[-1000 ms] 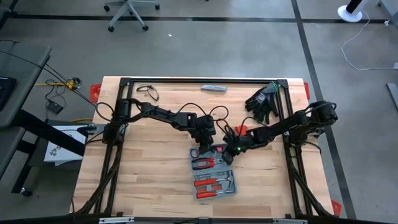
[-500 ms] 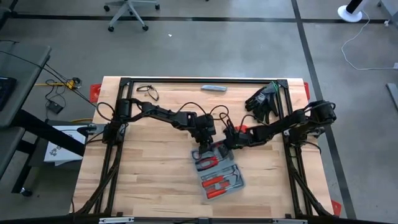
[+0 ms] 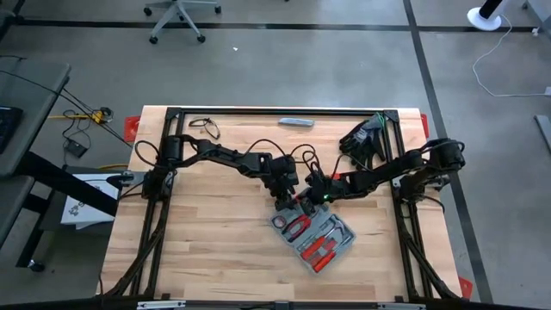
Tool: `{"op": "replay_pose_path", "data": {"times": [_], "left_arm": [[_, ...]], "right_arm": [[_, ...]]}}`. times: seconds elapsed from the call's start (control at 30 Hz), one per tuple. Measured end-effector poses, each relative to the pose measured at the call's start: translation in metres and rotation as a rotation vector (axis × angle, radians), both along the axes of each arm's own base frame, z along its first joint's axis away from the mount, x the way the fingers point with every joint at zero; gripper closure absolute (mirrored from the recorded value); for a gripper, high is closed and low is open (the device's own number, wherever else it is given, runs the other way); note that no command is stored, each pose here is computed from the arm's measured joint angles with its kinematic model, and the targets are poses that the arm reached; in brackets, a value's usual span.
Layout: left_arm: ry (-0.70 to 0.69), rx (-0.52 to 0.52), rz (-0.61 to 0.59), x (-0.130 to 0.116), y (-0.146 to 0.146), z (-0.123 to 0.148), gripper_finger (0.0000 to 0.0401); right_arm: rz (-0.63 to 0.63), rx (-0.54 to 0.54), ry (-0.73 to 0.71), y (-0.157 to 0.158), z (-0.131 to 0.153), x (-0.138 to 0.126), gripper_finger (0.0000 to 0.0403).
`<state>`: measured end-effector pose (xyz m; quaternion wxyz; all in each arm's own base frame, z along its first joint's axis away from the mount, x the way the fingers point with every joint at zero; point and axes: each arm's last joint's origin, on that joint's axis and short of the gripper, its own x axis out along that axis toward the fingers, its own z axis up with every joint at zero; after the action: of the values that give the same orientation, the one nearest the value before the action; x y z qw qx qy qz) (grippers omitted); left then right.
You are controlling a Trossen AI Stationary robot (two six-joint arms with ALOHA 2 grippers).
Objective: Prefit tool cases
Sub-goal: Put the orange hex key set into the gray prefit tool case
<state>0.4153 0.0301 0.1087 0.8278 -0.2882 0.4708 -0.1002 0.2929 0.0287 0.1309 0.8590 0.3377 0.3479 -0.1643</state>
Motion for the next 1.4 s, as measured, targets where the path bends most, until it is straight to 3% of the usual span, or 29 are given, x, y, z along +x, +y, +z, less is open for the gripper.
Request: {"op": "replay_pose_path", "data": {"times": [0.17,0.4,0.5,0.6,0.83,1.0,1.23,1.4], "left_arm": [[0.022,0.01,0.058,0.0,0.003,0.0,0.0258],[0.011,0.037,0.132,0.003,0.005,0.001,0.0359],[-0.013,0.047,0.139,0.005,0.006,0.002,0.0377],[-0.03,0.044,0.111,0.005,0.006,0.003,0.0368],[-0.021,0.044,0.111,0.004,0.006,0.001,0.0291],[-0.023,0.037,0.106,0.004,0.005,0.002,0.0262],[-0.022,0.039,0.103,0.004,0.005,0.002,0.0256],[-0.021,0.036,0.102,0.004,0.005,0.002,0.0256]], "right_arm": [[0.019,0.015,0.003,0.001,0.0,0.0,0.0403],[0.02,0.016,0.006,0.001,0.0,0.0,0.0403],[0.022,0.018,0.007,0.001,0.0,0.0,0.0403],[0.022,0.017,0.008,0.001,0.0,-0.001,0.0403],[0.026,0.019,0.021,0.001,0.0,-0.002,0.0403],[0.066,0.006,0.02,0.001,0.009,-0.006,0.0403],[0.275,-0.164,0.1,-0.004,0.022,-0.022,0.0398],[0.413,-0.192,0.125,-0.011,0.017,-0.022,0.0355]]}}
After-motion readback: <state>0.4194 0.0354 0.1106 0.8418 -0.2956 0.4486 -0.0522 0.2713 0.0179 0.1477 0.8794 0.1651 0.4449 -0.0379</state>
